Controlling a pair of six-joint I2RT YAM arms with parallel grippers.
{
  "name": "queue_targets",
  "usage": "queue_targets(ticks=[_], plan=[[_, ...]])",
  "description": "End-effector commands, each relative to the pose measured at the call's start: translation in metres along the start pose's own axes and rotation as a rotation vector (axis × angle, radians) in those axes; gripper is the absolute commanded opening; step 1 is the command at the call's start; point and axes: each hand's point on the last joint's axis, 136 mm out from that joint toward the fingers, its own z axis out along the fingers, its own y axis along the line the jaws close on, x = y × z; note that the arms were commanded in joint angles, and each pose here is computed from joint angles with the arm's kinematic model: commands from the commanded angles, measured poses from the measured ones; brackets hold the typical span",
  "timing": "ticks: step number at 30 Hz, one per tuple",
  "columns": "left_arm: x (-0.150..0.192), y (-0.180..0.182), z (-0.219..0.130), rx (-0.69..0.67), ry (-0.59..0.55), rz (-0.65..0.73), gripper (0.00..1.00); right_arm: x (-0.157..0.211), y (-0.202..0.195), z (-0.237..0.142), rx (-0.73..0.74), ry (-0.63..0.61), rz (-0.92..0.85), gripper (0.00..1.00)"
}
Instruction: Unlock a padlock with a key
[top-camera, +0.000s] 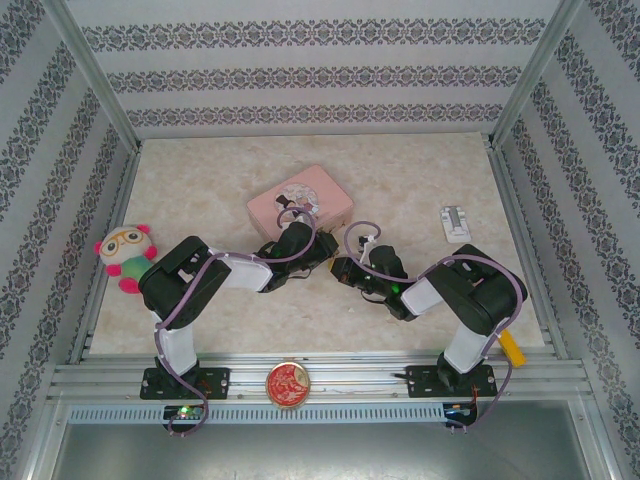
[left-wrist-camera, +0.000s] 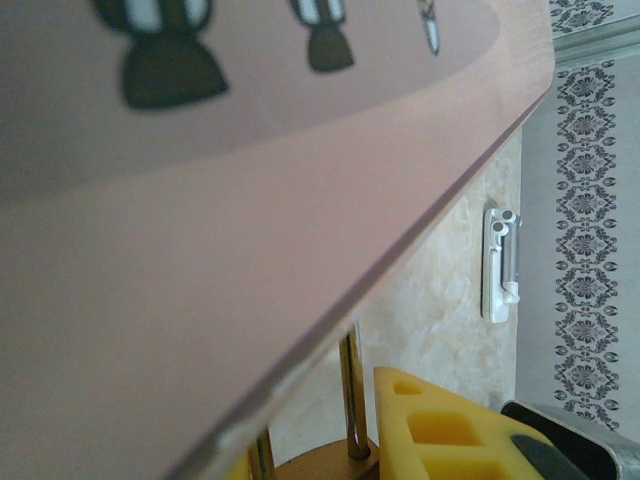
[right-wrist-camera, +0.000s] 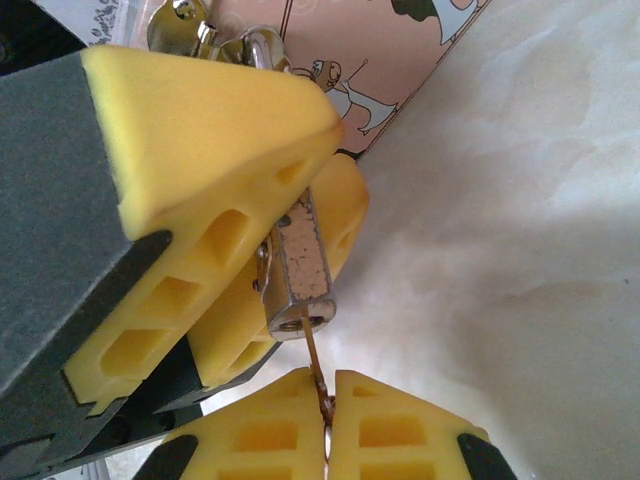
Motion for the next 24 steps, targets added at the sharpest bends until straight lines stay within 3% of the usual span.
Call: queue_targets(ticks=[1,24], plan=[[0.053,0.023,-0.002,-0.041,0.226,-0.139,0.09,-0.017,0.001,-0.002,-0.017,-0.072,-0.008,0.00],[0.055,0.027,-0.003,-0.051,0.228,-0.142,0.09,-0.040,0.002,-0.022,-0.026,-0.094,-0.019,0.00]])
